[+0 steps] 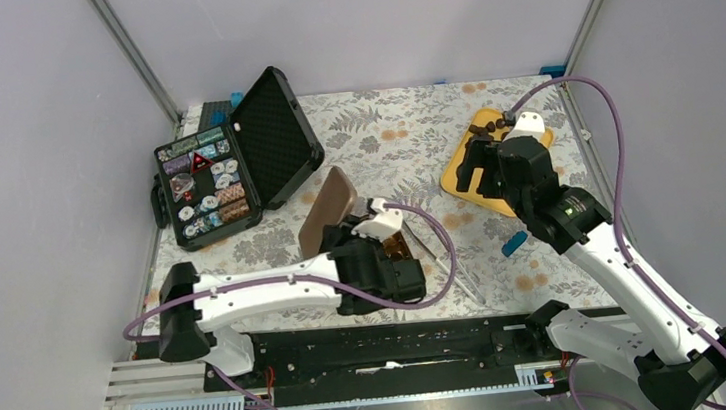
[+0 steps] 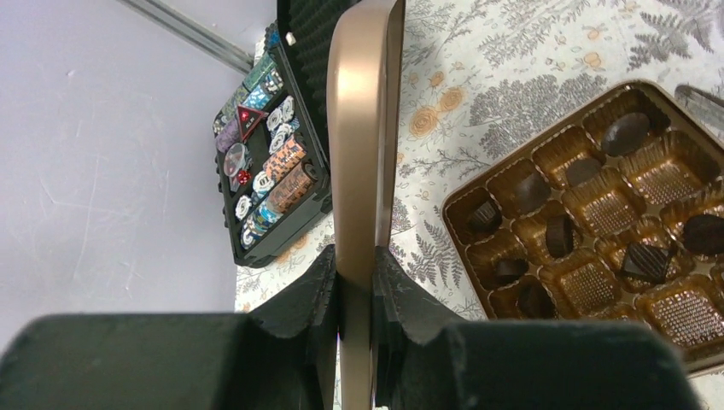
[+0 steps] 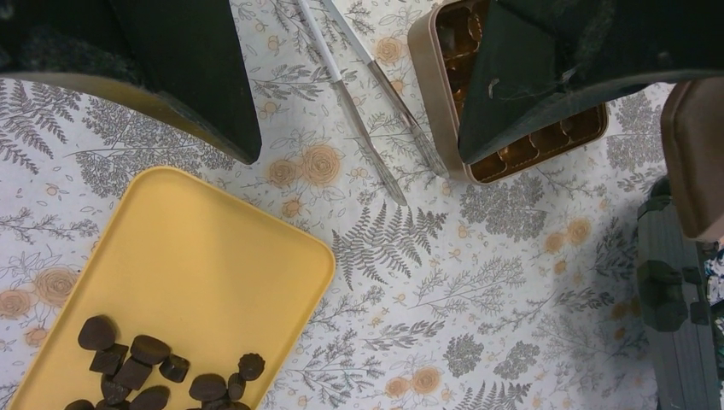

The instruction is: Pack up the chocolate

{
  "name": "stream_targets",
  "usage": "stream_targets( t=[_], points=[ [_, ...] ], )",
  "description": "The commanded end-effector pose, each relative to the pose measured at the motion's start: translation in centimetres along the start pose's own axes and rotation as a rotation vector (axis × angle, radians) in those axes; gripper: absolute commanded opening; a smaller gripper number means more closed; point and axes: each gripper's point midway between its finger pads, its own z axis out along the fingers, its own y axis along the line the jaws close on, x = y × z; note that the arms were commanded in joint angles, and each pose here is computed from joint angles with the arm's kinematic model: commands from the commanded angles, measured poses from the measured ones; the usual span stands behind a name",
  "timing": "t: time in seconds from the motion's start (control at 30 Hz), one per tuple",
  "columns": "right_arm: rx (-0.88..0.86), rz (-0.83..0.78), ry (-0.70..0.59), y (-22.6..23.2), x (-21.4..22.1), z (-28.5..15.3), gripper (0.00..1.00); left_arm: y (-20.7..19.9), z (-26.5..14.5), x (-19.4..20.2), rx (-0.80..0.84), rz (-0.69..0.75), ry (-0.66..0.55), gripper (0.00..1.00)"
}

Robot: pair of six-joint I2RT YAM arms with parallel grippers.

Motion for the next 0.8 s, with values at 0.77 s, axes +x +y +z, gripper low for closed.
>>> stream_targets(
  t=[0.77],
  points=[
    [-0.014, 0.004, 0.006, 0.0, 1.1, 0.5, 0.93, -7.6, -1.1, 2.0, -0.023, 0.229, -0.117, 0.00]
  ],
)
